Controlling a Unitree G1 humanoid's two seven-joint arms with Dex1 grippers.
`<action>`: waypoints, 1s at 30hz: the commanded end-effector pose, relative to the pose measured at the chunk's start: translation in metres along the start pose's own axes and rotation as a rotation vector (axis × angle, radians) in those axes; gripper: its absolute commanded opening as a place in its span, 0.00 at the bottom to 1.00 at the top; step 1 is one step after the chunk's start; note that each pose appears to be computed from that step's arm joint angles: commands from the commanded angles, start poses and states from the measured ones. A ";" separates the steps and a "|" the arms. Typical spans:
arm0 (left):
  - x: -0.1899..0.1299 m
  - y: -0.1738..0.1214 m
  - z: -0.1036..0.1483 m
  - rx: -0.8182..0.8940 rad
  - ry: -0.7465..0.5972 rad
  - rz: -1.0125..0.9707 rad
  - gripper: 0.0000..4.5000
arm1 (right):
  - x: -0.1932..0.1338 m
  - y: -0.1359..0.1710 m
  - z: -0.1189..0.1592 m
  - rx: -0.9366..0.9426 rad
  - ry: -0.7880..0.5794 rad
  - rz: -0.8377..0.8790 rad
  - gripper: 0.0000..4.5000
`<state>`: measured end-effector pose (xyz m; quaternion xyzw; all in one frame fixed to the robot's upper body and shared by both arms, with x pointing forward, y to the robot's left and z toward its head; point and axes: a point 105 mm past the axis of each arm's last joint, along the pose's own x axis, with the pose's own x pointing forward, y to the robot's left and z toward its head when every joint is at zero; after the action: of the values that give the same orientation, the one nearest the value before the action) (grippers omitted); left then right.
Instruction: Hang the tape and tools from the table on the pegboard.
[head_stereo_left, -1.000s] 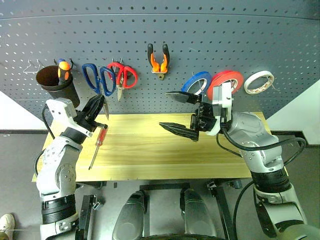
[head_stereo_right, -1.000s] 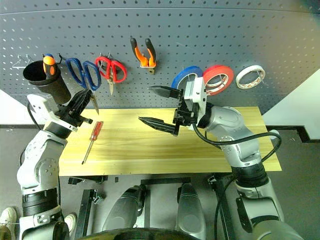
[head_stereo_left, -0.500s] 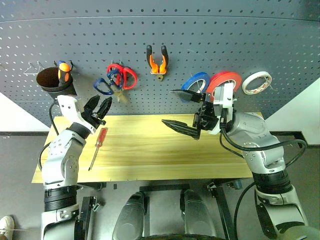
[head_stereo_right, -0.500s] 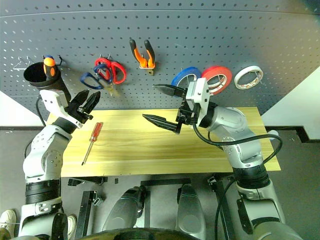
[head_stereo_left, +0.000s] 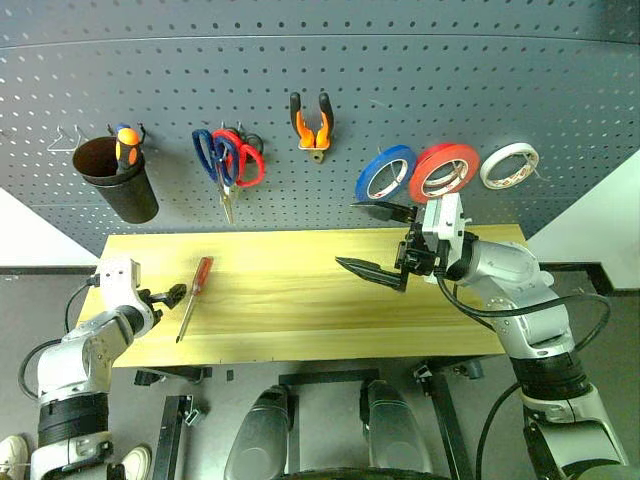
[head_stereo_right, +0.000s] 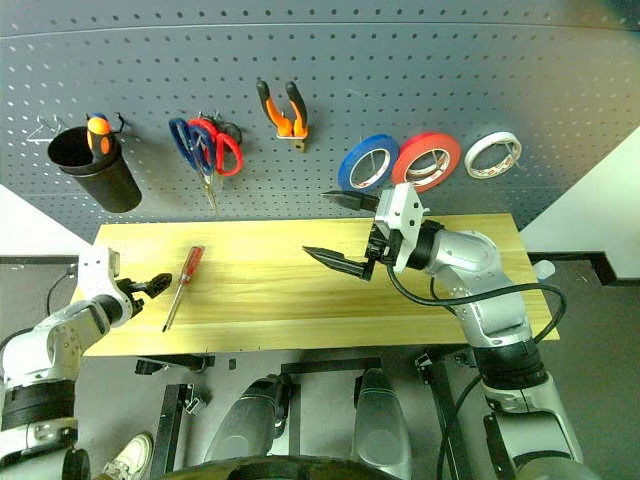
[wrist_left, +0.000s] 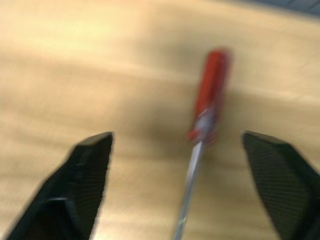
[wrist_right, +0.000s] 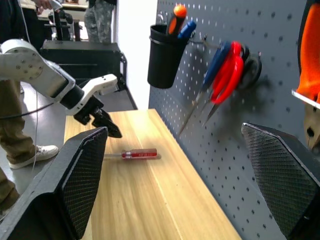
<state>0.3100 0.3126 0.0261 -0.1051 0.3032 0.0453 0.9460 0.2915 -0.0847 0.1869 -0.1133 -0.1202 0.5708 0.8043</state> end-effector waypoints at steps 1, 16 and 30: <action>0.010 0.016 0.009 -0.014 0.047 0.057 0.99 | -0.001 0.004 0.008 -0.030 -0.024 0.012 1.00; 0.052 -0.008 0.018 0.189 0.138 -0.058 0.99 | -0.009 0.011 0.006 -0.012 -0.002 -0.030 1.00; 0.059 -0.018 0.017 0.288 0.155 -0.100 0.99 | -0.012 0.011 0.004 -0.007 0.012 -0.041 1.00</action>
<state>0.3746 0.2942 0.0102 0.0123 0.3655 -0.0599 0.9288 0.2822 -0.0914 0.1727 -0.1080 -0.0922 0.5535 0.8206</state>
